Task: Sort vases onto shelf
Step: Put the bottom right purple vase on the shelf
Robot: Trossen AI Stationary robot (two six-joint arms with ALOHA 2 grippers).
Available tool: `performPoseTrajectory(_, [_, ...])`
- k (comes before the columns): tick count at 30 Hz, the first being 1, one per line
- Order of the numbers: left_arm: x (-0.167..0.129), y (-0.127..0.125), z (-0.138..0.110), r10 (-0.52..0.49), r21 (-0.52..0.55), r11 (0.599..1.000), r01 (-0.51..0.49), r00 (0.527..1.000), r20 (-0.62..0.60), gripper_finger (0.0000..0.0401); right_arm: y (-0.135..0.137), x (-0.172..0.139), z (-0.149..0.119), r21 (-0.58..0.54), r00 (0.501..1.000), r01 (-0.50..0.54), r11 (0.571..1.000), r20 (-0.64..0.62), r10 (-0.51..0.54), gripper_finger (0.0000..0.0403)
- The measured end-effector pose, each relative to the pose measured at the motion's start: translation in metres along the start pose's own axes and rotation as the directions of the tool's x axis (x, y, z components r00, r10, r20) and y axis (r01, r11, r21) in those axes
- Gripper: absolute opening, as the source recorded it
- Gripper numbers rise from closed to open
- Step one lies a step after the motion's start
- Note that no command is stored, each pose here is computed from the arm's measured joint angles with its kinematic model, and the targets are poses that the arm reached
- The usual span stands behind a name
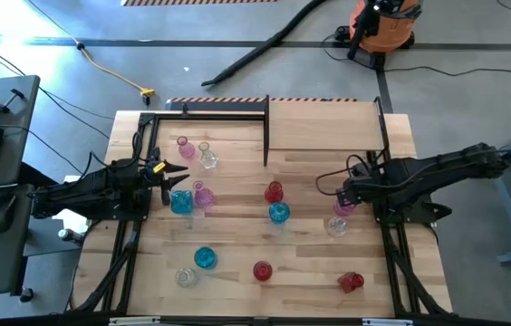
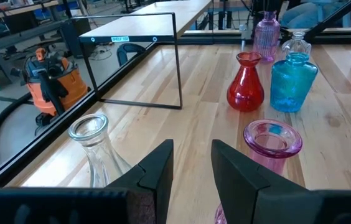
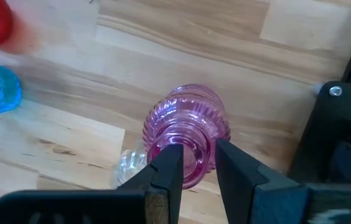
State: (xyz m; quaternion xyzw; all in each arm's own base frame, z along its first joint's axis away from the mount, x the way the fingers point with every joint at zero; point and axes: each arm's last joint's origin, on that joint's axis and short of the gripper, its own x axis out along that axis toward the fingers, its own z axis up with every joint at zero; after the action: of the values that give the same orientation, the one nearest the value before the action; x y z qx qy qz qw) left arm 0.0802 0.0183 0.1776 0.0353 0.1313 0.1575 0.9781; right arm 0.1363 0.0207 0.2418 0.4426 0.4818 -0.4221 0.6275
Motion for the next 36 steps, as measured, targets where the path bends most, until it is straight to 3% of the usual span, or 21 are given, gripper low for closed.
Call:
performPoseTrajectory(6, [0.0,0.0,0.0,0.0,-0.001,1.0,0.0,1.0,0.0,0.0101,-0.001,0.002,0.0,0.017,1.0,0.007,1.0,-0.002,-0.007,0.0064])
performPoseTrajectory(12, [0.0,0.0,0.0,0.0,0.0,1.0,0.0,1.0,-0.001,0.0101,-0.001,0.002,0.0,0.018,1.0,0.009,1.0,-0.004,-0.009,0.001])
performPoseTrajectory(24, [0.0,0.0,0.0,0.0,0.0,1.0,0.0,1.0,-0.001,0.0101,0.0,-0.007,0.0,0.028,0.999,0.021,0.999,-0.044,-0.02,0.0004])
performPoseTrajectory(36, [0.0,0.0,0.0,0.0,-0.001,1.0,0.0,1.0,-0.001,0.0101,0.006,-0.028,0.003,0.036,0.998,-0.04,0.999,-0.036,0.041,0.0001])
